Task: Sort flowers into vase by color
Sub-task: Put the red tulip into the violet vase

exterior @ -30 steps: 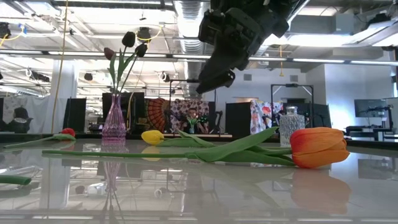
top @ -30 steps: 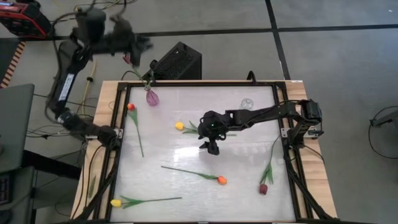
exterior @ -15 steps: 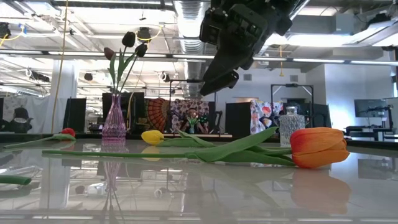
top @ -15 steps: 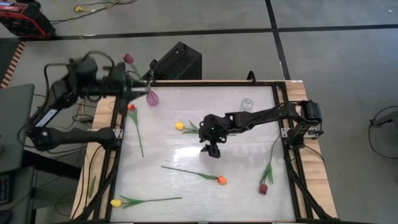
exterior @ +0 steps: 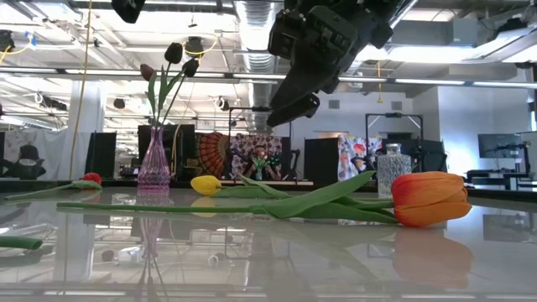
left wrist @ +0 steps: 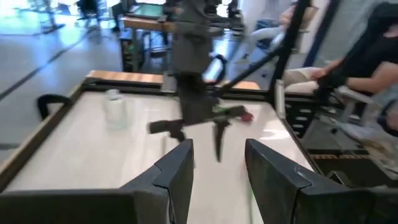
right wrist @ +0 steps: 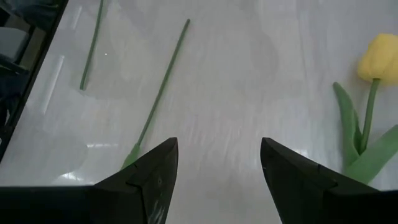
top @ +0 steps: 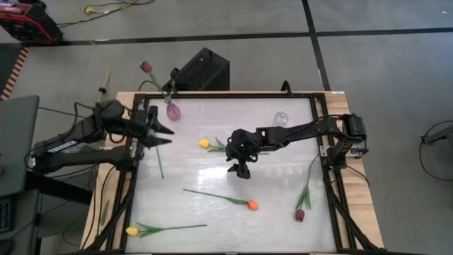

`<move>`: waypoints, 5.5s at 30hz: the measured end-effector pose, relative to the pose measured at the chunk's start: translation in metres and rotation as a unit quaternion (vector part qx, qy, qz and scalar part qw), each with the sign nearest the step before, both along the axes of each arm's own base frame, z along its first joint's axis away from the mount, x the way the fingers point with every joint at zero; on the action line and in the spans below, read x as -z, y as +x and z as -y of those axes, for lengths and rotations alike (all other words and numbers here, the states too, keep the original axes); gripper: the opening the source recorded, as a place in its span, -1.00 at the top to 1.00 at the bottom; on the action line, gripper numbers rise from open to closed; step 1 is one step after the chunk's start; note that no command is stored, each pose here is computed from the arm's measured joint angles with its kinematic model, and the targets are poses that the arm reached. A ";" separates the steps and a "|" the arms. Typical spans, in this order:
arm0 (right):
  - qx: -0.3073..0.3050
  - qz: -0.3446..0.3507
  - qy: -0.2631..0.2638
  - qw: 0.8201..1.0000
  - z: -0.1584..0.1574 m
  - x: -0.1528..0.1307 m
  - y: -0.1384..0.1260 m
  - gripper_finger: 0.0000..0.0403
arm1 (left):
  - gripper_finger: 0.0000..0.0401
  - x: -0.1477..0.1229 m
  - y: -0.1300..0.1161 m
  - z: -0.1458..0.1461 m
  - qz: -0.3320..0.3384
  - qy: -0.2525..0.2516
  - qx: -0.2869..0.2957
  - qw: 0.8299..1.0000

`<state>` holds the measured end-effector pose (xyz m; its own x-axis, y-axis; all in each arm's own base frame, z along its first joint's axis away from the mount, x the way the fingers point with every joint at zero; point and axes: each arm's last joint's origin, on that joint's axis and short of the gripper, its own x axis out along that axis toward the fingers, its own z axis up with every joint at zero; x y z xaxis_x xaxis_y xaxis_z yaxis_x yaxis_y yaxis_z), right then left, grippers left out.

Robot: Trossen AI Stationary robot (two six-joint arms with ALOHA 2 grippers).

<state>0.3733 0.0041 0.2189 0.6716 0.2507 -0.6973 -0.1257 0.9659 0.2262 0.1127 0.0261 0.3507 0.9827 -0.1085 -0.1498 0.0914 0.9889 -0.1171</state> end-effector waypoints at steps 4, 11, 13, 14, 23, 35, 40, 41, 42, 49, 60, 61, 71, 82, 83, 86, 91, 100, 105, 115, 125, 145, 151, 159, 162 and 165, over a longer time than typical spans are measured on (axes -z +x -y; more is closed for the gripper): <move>0.001 0.000 0.001 1.000 0.000 0.000 0.000 -0.27 | 0.34 0.017 0.006 0.010 0.029 0.003 0.069 0.997; 0.005 -0.002 0.006 1.000 -0.001 0.000 0.000 -0.27 | 0.34 0.049 0.022 0.029 0.052 0.026 0.155 0.986; 0.002 -0.009 0.007 1.000 -0.003 0.001 -0.001 -0.27 | 0.34 0.061 0.026 0.035 0.052 0.035 0.170 0.983; -0.002 -0.015 0.007 1.000 -0.006 0.002 -0.002 -0.27 | 0.34 0.067 0.029 0.038 0.056 0.041 0.176 0.982; -0.071 -0.159 -0.002 0.985 -0.055 0.017 -0.030 -0.27 | 0.34 0.118 0.044 0.068 0.085 0.097 0.245 0.961; -0.193 -0.473 -0.122 0.851 -0.074 0.028 -0.105 -0.27 | 0.34 0.140 0.056 0.076 0.068 0.156 0.263 0.950; -0.253 -0.512 -0.138 0.809 -0.074 0.047 -0.126 -0.27 | 0.34 0.144 0.058 0.077 0.052 0.140 0.264 0.953; -0.263 -0.521 -0.141 0.800 -0.075 0.052 -0.132 -0.27 | 0.34 0.145 0.059 0.077 0.050 0.139 0.265 0.953; -0.274 -0.531 -0.144 0.789 -0.075 0.057 -0.138 -0.27 | 0.34 0.145 0.059 0.077 0.047 0.139 0.266 0.953; -0.315 -0.583 -0.164 0.731 -0.079 0.085 -0.177 -0.27 | 0.34 0.149 0.065 0.079 0.046 0.137 0.274 0.951; -0.336 -0.536 -0.252 0.732 -0.089 0.106 -0.191 -0.26 | 0.34 0.155 0.075 0.081 0.057 0.149 0.270 0.949; -0.337 -0.533 -0.264 0.730 -0.090 0.106 -0.192 -0.24 | 0.34 0.155 0.076 0.081 0.055 0.149 0.270 0.950; -0.348 -0.489 -0.325 0.731 -0.103 0.098 -0.180 0.84 | 0.34 0.157 0.077 0.081 0.049 0.152 0.260 0.952; -0.221 -0.361 -0.218 0.879 -0.089 0.029 -0.100 0.92 | 0.34 0.149 0.079 0.080 0.083 0.155 0.224 0.959; -0.212 -0.342 -0.192 0.895 -0.085 0.020 -0.093 0.92 | 0.34 0.148 0.079 0.080 0.088 0.156 0.216 0.960; -0.177 -0.284 -0.135 0.933 -0.072 -0.009 -0.081 0.92 | 0.34 0.146 0.080 0.079 0.098 0.159 0.197 0.963; -0.148 -0.111 -0.088 0.979 -0.053 -0.054 -0.068 0.90 | 0.34 0.144 0.080 0.078 0.102 0.157 0.179 0.966; -0.067 0.250 -0.081 0.963 -0.027 -0.116 -0.030 0.90 | 0.34 0.133 0.081 0.075 0.146 0.128 0.114 0.974; -0.050 0.295 -0.086 0.950 -0.019 -0.109 -0.009 0.90 | 0.34 0.128 0.082 0.070 0.155 0.086 0.046 0.983; -0.004 0.310 -0.095 0.946 -0.004 -0.079 0.022 0.90 | 0.34 0.126 0.084 0.062 0.160 0.070 0.029 0.984; -0.005 0.318 -0.092 0.944 -0.007 -0.078 0.024 0.90 | 0.34 0.129 0.085 0.053 0.141 0.064 0.000 0.988; -0.004 0.349 -0.070 0.934 -0.017 -0.067 0.037 0.90 | 0.34 0.131 0.086 0.048 0.124 0.008 -0.008 0.992; -0.001 0.340 -0.067 0.938 -0.016 -0.060 0.042 0.90 | 0.35 0.133 0.087 0.049 0.111 0.001 0.004 0.994; -0.001 0.343 -0.067 0.937 -0.016 -0.060 0.042 0.90 | 0.57 0.136 0.087 0.047 0.098 0.003 -0.007 0.995; -0.001 0.342 -0.067 0.937 -0.016 -0.060 0.042 0.90 | 0.74 0.137 0.087 0.045 0.094 0.004 -0.009 0.996; 0.000 0.342 -0.067 0.937 -0.015 -0.060 0.042 0.87 | 0.92 0.137 0.087 0.044 0.093 0.007 -0.012 0.996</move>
